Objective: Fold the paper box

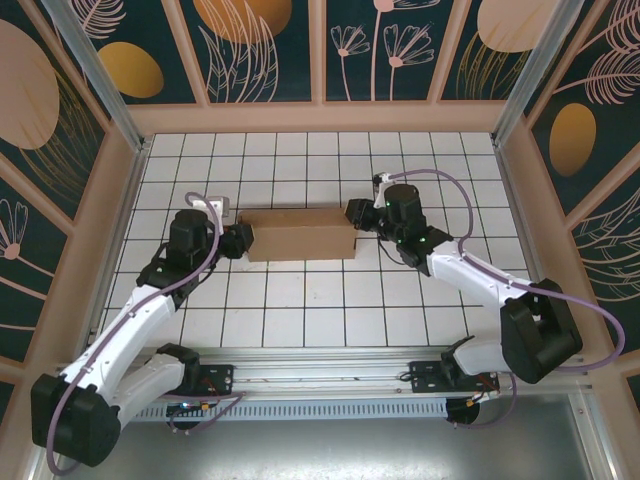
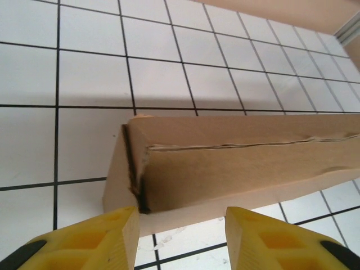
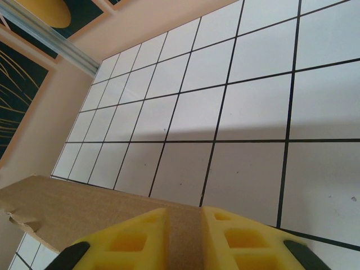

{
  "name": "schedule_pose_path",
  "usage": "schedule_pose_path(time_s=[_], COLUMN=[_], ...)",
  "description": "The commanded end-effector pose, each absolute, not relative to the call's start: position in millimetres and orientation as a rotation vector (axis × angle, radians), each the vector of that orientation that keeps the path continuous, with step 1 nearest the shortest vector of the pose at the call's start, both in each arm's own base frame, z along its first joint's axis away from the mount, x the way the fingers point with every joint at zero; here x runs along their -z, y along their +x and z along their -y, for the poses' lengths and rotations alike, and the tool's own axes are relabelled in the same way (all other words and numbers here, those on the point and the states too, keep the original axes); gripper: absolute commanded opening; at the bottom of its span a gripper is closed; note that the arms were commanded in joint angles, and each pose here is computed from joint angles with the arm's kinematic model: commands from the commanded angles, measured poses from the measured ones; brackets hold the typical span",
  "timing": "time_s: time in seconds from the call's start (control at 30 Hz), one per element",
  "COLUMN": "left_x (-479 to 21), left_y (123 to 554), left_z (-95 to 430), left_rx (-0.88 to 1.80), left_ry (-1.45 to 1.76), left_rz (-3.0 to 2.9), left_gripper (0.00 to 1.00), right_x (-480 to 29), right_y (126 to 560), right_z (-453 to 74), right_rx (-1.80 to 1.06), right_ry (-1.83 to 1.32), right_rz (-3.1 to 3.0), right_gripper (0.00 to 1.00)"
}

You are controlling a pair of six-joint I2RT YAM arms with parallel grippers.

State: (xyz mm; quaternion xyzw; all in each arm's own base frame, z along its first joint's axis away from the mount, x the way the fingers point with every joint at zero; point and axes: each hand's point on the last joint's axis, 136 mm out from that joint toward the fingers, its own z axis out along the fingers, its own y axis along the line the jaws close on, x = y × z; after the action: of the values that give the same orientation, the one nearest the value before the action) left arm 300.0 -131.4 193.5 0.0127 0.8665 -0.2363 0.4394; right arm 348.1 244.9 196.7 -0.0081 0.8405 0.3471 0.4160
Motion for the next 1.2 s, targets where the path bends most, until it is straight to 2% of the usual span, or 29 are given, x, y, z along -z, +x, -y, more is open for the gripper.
schedule_pose_path(time_s=[0.0,0.23,0.47,0.63,0.9,1.17], left_x=[-194,-214,-250,-247,-210,-174], left_y=[289,281,299,325,339,322], left_z=[138,133,110,111,121,122], left_rx=[0.653,0.652,0.564,0.531,0.579,0.655], left_ry=[0.030,0.027,-0.178,-0.260,-0.302,-0.368], left_rz=[-2.168,-2.140,-2.074,-2.099,-2.131,-2.155], left_gripper=[0.45,0.46,0.72,0.78,0.72,0.53], right_x=[-185,-181,-184,-185,-185,-181], right_y=[342,341,340,339,338,337], right_z=[-239,-241,-242,-244,-243,-243], right_rx=[-0.805,-0.785,-0.766,-0.759,-0.742,-0.738], right_ry=[-0.007,-0.019,-0.039,-0.050,-0.059,-0.066], right_rz=[-2.142,-2.151,-2.149,-2.150,-2.153,-2.165], right_gripper=[0.22,0.22,0.22,0.22,0.23,0.23])
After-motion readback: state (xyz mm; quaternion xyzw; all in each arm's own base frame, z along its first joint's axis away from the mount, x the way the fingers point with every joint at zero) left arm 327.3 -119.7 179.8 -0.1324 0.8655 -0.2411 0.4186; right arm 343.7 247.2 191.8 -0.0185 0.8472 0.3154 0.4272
